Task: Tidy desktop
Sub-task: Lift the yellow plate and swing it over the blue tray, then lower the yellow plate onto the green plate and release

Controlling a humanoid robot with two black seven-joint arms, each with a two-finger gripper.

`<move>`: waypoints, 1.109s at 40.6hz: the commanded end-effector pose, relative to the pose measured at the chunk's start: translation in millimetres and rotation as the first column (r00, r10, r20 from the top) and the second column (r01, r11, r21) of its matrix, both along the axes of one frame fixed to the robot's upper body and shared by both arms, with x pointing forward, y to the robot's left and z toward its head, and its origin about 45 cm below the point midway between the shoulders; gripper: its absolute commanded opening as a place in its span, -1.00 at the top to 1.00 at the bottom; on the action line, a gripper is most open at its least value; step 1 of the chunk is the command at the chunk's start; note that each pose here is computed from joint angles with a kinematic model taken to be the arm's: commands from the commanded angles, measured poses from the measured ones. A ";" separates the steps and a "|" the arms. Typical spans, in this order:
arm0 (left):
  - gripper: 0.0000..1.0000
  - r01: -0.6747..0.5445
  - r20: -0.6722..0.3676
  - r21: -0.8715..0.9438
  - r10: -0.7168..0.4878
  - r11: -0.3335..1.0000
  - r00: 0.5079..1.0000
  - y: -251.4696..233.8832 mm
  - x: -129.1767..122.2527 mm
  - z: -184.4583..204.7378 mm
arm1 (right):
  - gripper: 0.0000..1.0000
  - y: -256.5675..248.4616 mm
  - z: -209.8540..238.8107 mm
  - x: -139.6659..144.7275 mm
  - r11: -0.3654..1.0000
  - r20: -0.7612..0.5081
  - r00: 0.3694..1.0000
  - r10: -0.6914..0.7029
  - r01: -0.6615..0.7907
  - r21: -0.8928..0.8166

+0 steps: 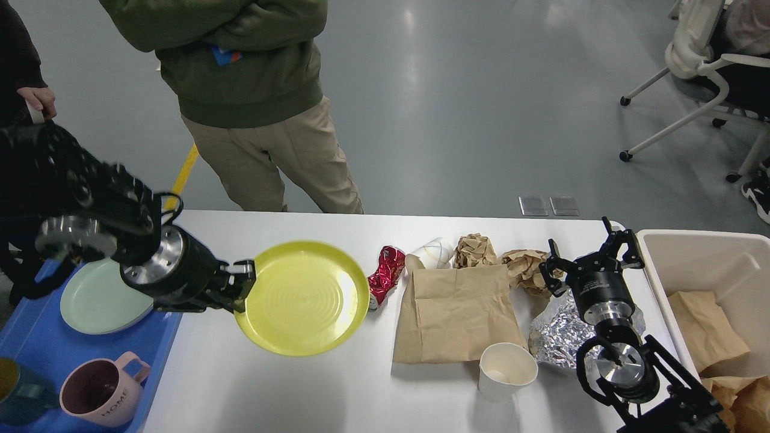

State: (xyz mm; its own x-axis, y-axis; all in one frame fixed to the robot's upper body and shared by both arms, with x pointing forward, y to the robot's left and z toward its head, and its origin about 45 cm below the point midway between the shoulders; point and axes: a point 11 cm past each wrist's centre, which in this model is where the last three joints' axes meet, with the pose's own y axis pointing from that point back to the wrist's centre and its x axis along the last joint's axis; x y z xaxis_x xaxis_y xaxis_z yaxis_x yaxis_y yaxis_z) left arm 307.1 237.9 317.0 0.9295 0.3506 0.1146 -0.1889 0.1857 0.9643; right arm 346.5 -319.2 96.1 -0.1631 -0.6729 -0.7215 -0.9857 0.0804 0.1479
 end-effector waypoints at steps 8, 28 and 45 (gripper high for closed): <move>1.00 0.065 0.000 -0.048 -0.065 0.997 0.998 -19.2 -4.0 74.0 | -1.00 -0.5 -0.2 0.0 1.000 -0.001 1.000 -0.001 0.001 -0.001; 1.00 -0.373 0.033 -0.032 0.374 0.927 0.927 163.8 22.2 25.2 | -1.00 -0.3 0.3 0.1 1.000 0.001 1.000 0.000 0.000 -0.001; 1.00 -0.578 0.183 0.130 0.553 0.806 0.813 300.4 31.1 -85.6 | -1.00 0.4 0.1 0.1 1.000 0.000 1.000 0.000 0.000 0.001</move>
